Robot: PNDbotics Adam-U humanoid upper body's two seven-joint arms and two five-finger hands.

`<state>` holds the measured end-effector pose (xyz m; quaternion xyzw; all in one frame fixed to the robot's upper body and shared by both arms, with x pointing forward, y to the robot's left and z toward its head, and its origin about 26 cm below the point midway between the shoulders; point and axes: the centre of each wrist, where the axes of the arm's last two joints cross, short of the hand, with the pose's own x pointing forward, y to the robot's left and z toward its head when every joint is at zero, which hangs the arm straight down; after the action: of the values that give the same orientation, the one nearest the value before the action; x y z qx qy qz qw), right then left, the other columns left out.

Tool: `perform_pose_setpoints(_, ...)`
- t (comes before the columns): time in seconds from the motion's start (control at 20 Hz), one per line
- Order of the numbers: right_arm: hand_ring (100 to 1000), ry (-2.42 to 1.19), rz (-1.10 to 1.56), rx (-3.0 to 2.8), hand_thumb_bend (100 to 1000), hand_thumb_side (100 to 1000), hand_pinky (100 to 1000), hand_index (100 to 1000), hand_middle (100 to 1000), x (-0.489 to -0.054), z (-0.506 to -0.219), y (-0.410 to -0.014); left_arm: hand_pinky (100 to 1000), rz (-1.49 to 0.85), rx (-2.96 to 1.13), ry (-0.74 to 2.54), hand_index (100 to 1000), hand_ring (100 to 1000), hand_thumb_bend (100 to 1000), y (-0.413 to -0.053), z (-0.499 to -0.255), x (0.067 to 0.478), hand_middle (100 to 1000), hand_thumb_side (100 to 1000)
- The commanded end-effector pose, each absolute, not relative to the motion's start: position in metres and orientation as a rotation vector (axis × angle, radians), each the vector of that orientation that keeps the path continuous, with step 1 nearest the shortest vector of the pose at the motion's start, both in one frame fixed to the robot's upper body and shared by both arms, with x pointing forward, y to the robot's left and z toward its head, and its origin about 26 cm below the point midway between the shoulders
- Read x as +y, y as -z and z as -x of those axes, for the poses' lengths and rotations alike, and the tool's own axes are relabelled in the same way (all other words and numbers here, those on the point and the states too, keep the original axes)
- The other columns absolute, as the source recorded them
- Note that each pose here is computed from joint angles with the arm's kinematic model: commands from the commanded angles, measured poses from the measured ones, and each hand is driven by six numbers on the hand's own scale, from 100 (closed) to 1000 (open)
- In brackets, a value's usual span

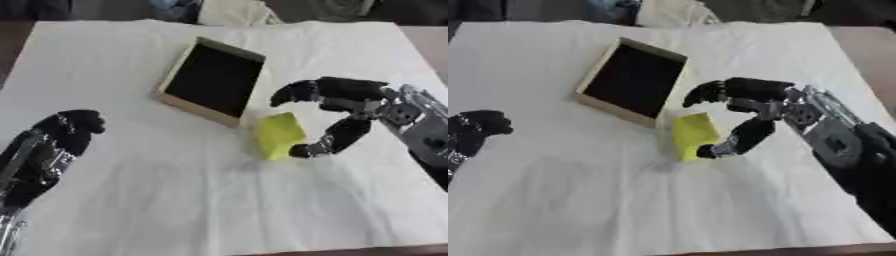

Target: Pick up objects on the table and place them in the box.

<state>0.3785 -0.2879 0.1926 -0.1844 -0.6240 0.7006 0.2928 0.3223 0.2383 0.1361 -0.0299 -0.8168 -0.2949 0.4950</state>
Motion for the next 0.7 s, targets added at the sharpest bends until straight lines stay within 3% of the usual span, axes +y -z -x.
perform_pose_setpoints(0.05, 855, -1.863, 0.540, -1.671, 469, 703, 792, 923, 885, -0.292, -0.382, -0.201, 888, 0.074, -2.007, 0.733, 799, 739, 455, -0.145, -0.323, 0.236, 685, 718)
perform_pose_setpoints(0.7, 840, -1.840, 0.557, -1.656, 459, 696, 783, 907, 868, -0.298, -0.389, -0.188, 888, 0.078, -2.010, 0.736, 799, 739, 456, -0.146, -0.323, 0.236, 683, 717)
